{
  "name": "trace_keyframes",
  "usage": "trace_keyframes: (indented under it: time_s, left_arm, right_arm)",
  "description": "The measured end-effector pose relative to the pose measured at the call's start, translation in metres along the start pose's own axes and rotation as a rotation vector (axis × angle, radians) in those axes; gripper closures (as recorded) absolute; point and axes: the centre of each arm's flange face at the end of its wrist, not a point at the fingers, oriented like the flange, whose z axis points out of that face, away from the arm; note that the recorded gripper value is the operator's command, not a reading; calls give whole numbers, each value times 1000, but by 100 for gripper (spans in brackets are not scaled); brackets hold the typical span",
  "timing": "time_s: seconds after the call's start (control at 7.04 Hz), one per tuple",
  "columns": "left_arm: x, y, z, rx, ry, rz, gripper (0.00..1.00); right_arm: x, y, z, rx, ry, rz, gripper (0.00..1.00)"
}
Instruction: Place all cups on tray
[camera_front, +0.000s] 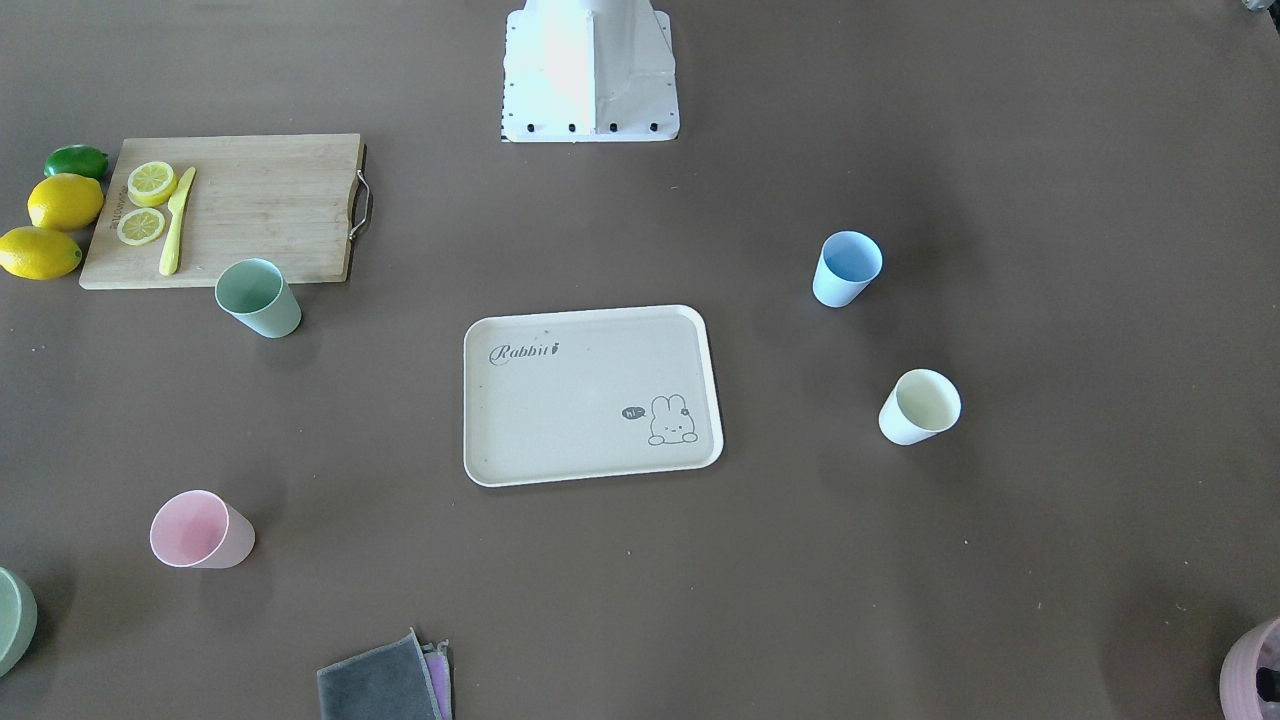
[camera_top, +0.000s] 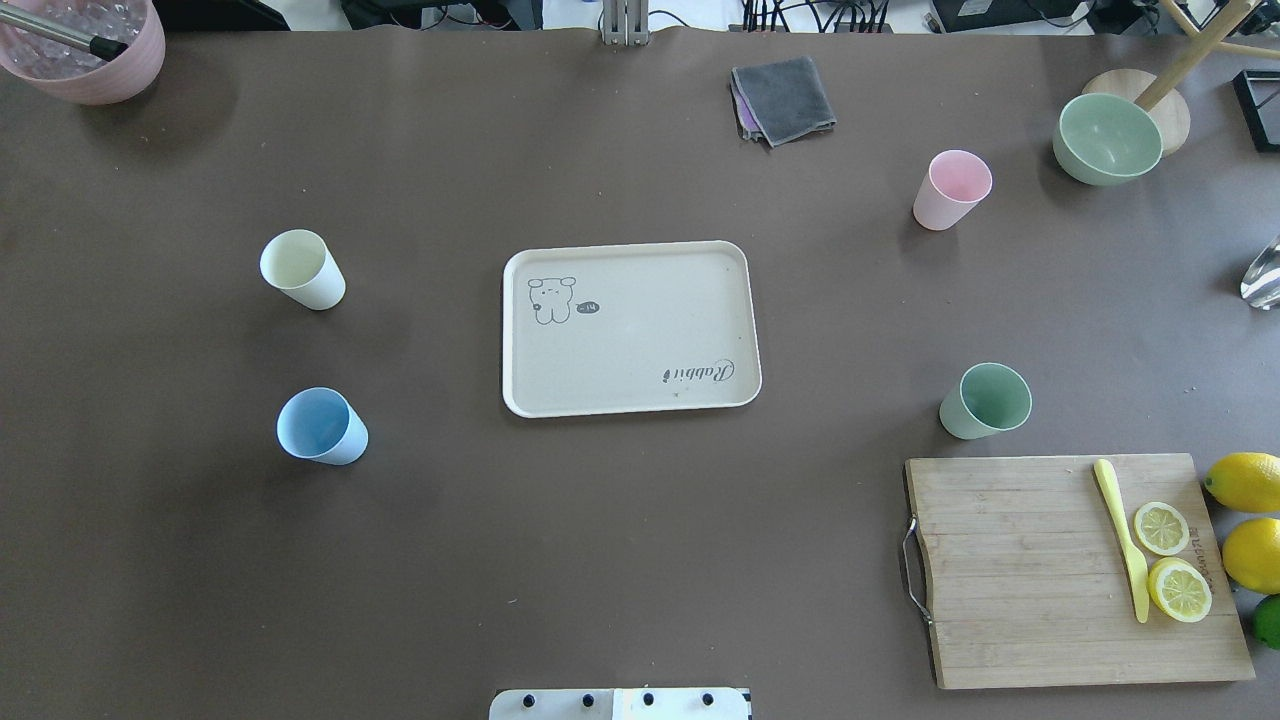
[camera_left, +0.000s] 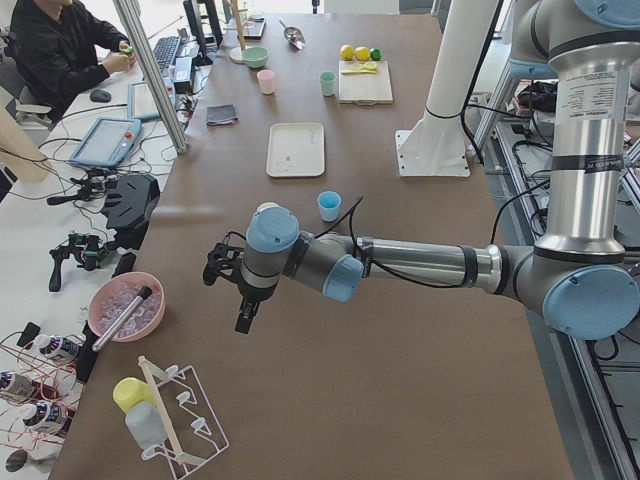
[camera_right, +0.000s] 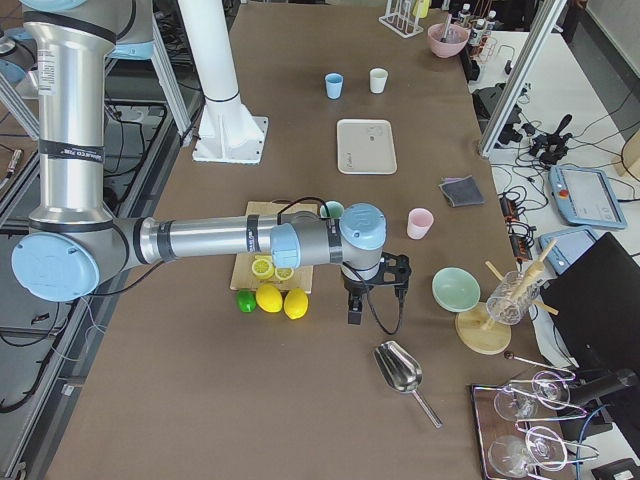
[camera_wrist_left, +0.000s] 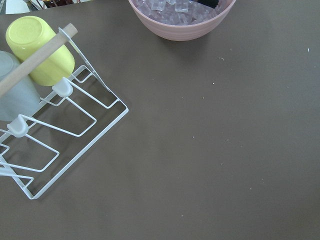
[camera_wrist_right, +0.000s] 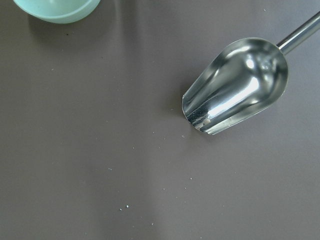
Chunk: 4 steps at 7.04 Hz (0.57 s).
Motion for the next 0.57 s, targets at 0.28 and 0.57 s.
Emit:
trace_keyframes:
  time_s: [0.28,0.57]
  left_arm:
    - [-1,2,1,-3,-1,-1,2]
    - [-3,9,5,-14,-1,-8,2]
  right_arm:
    - [2,3,1,-2,-2,3,0]
    - [3,4,0,0,2,3,0]
